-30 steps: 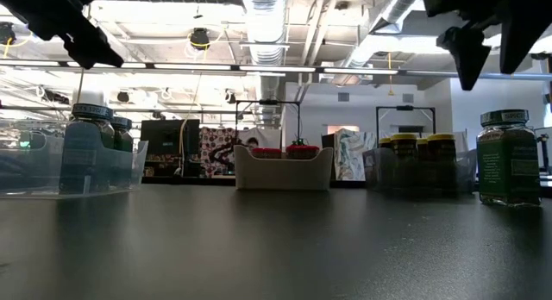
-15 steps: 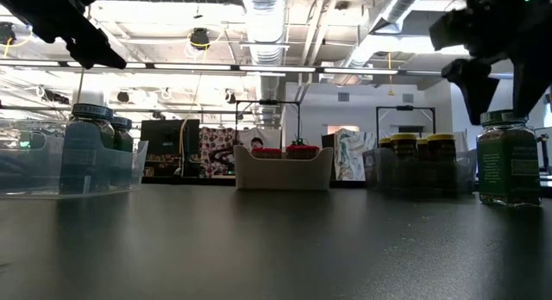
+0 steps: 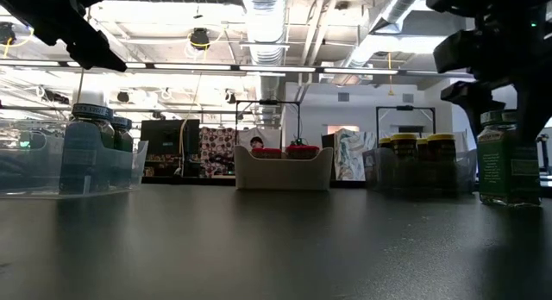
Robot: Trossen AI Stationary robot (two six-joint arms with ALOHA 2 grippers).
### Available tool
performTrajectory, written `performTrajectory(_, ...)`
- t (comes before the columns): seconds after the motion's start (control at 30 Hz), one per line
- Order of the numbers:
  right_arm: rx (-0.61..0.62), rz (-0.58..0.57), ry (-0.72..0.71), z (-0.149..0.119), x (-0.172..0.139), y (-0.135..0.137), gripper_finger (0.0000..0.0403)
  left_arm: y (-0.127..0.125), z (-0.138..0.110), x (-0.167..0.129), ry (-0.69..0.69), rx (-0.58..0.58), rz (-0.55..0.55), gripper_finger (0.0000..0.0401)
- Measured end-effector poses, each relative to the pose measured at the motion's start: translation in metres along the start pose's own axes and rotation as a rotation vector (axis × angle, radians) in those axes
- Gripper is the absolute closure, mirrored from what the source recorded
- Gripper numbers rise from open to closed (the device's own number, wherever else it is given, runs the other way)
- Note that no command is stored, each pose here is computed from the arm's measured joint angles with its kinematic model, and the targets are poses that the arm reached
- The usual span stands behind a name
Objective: Sort spices by type
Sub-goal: Put the green seasoning bottle into the transparent bin
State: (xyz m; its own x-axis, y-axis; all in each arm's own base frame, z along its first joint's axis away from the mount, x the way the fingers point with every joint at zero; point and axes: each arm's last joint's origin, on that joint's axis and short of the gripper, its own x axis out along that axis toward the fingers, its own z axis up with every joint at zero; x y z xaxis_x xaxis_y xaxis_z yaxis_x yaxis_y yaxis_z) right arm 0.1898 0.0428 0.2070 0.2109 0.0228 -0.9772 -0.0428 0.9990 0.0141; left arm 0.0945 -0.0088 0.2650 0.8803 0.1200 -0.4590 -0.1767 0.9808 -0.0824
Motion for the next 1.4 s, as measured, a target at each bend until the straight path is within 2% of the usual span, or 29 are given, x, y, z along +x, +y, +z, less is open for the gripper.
performTrajectory(0.2, -0.011, -0.001, 0.005, -0.001, 0.002, 0.0, 0.0184, 0.0, 0.0, 0.0, 0.0, 0.0, 0.001, 0.0135)
performTrajectory(0.4, -0.005, 0.001, -0.007, 0.001, 0.0, 0.0, 0.0184, 0.0, 0.0, 0.0, -0.001, -0.002, 0.001, 0.0135)
performTrajectory(0.6, 0.065, 0.012, -0.163, 0.03, -0.028, -0.003, 0.0184, 0.0, 0.0, 0.0, -0.002, -0.038, 0.001, 0.0135)
performTrajectory(0.7, 0.097, -0.01, -0.22, 0.055, -0.046, -0.01, 0.0184, 0.0, 0.0, 0.0, -0.002, -0.032, 0.001, 0.0135)
performTrajectory(0.87, 0.047, -0.038, -0.239, 0.112, -0.059, -0.018, 0.0184, 0.0, 0.0, 0.0, 0.0, -0.031, 0.001, 0.0135)
performTrajectory(1.13, 0.071, -0.061, -0.188, 0.21, -0.049, -0.035, 0.0184, 0.0, -0.001, 0.0, 0.005, -0.043, 0.002, 0.0135)
performTrajectory(1.3, 0.092, -0.064, -0.14, 0.249, -0.04, -0.045, 0.0184, 0.0, -0.001, 0.0, 0.006, -0.043, 0.002, 0.0135)
performTrajectory(1.4, 0.096, -0.027, -0.139, 0.268, -0.031, -0.047, 0.0184, 0.0, -0.001, 0.0, 0.006, -0.043, 0.002, 0.0135)
